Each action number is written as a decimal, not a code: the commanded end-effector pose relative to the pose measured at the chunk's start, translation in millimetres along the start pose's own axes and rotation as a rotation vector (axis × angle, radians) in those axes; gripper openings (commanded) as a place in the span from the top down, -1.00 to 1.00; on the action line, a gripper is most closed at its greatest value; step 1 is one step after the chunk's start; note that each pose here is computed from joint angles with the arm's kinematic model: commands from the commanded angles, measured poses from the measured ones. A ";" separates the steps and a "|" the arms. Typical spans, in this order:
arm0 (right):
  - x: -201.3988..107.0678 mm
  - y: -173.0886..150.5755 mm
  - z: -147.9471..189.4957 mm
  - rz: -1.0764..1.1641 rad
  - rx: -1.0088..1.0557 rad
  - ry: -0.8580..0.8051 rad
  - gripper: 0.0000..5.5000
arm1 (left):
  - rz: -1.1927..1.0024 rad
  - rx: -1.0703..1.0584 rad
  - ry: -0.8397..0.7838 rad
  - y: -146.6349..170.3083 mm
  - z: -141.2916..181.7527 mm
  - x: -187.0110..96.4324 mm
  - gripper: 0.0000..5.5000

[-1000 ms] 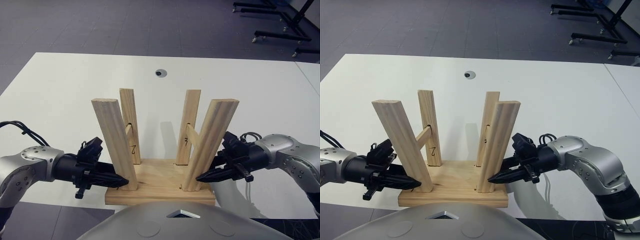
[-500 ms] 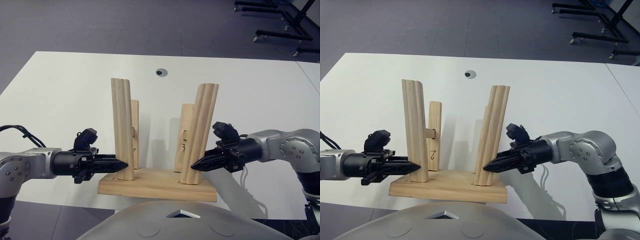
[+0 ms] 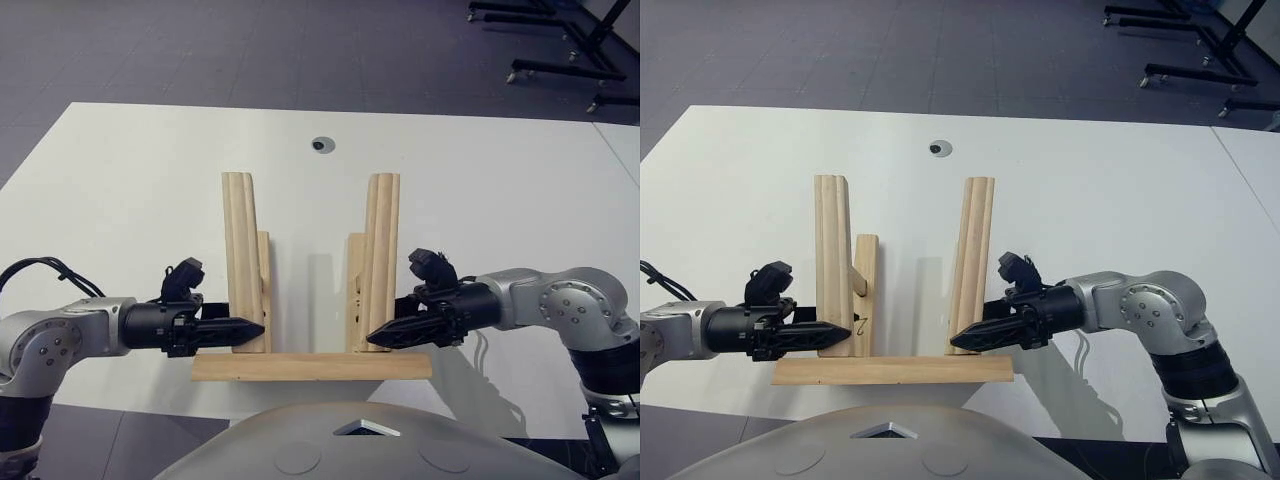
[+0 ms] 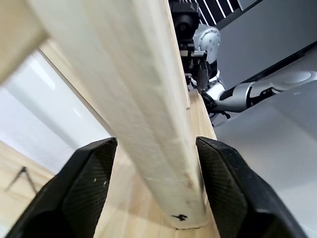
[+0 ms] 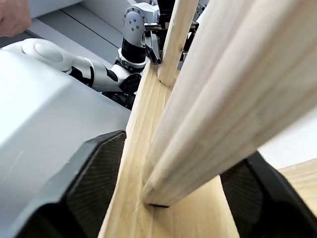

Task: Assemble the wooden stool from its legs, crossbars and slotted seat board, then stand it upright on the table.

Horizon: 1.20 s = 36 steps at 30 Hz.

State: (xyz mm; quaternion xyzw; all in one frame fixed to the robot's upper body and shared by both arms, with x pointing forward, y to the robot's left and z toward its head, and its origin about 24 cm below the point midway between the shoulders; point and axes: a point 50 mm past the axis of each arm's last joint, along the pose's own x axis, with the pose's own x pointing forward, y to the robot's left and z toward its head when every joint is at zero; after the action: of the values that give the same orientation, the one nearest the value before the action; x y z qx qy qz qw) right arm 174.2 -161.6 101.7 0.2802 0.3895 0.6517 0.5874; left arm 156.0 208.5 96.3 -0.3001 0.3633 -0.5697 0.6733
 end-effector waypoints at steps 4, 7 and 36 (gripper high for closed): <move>-11.6 4.3 -4.9 -0.060 -0.018 -0.098 -0.44 | 0.056 0.040 -0.031 3.2 11.0 -13.6 -0.46; -30.0 11.8 -3.8 -0.076 -0.059 -0.183 -0.44 | 0.072 0.044 -0.027 0.4 7.4 -20.7 -0.63; -47.7 -22.1 -88.8 -0.401 -0.752 0.090 -0.44 | 0.405 0.898 0.441 10.1 -82.4 -17.4 -0.87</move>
State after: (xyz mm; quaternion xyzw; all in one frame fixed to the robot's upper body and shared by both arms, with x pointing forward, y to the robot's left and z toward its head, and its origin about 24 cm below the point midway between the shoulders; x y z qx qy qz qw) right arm 118.6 -227.7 41.3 -0.0568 0.2016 0.6323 0.7459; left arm 86.8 228.2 46.6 0.2094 0.2728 -0.5841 0.7352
